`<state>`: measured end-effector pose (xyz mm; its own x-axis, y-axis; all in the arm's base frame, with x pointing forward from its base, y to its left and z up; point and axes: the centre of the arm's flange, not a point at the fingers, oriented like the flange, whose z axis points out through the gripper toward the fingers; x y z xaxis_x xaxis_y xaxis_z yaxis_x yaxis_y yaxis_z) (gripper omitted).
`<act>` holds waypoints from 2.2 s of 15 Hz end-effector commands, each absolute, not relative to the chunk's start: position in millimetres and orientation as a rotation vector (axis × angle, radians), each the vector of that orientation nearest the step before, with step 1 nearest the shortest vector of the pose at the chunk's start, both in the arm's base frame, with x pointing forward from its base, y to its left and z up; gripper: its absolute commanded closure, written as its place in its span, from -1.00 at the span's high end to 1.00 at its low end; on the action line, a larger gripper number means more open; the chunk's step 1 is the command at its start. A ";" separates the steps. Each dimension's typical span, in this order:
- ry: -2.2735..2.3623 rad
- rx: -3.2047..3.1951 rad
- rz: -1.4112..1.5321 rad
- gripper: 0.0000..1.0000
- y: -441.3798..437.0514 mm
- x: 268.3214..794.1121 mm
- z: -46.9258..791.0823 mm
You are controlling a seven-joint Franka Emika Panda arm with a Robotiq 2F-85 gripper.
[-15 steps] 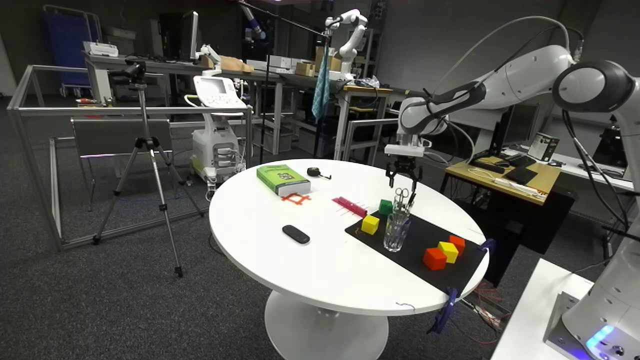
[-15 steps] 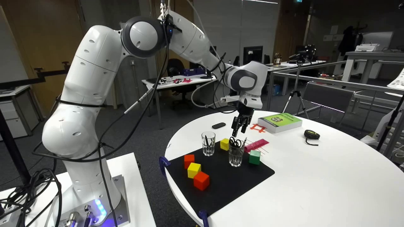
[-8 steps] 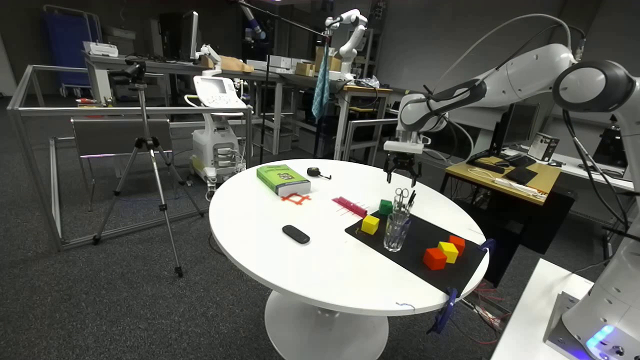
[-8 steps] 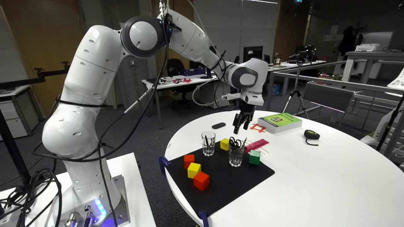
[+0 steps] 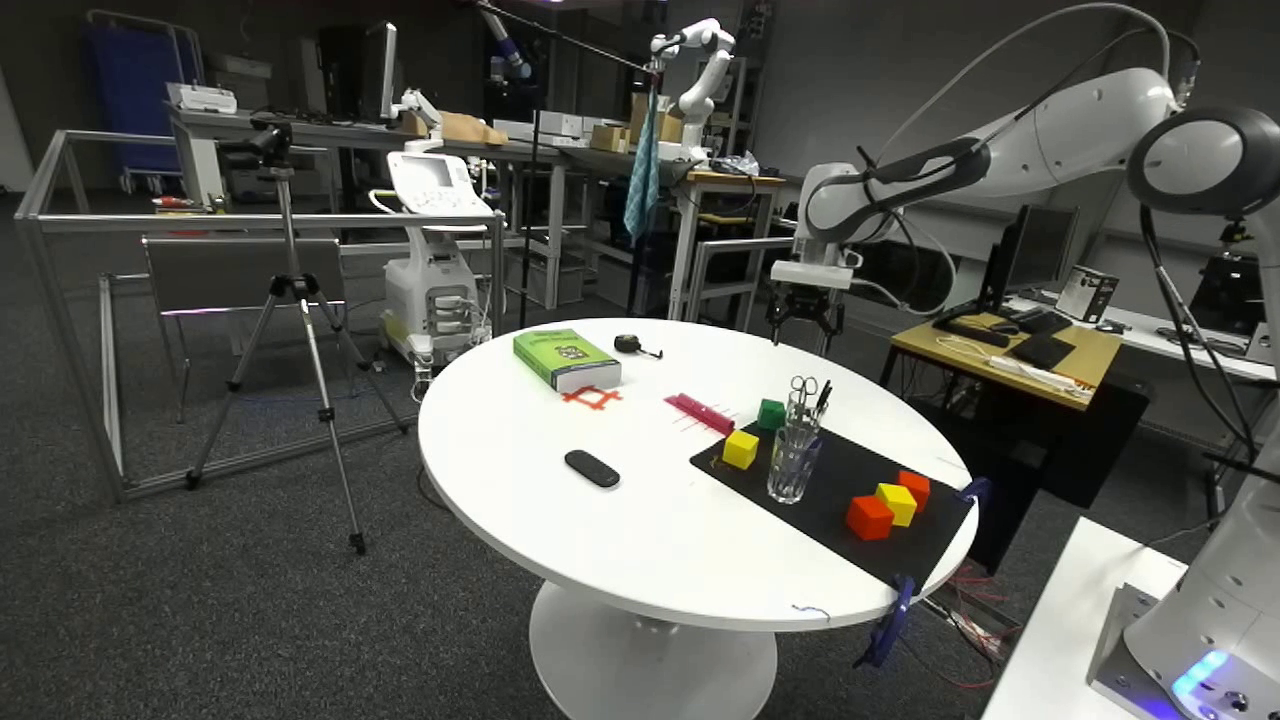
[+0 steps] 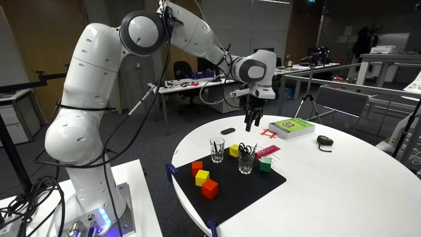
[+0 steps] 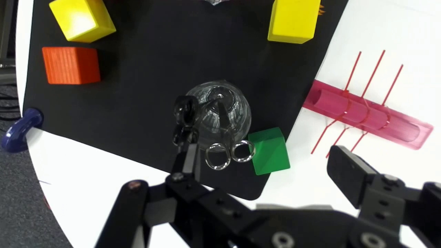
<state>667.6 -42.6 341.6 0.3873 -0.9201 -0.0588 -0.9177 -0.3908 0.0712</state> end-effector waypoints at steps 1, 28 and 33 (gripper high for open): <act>-1.527 2.704 -0.038 1.00 -35.5 647.2 374.9; -0.623 3.110 0.076 1.00 2.7 553.6 483.3; -0.526 3.111 0.077 1.00 2.4 544.4 480.1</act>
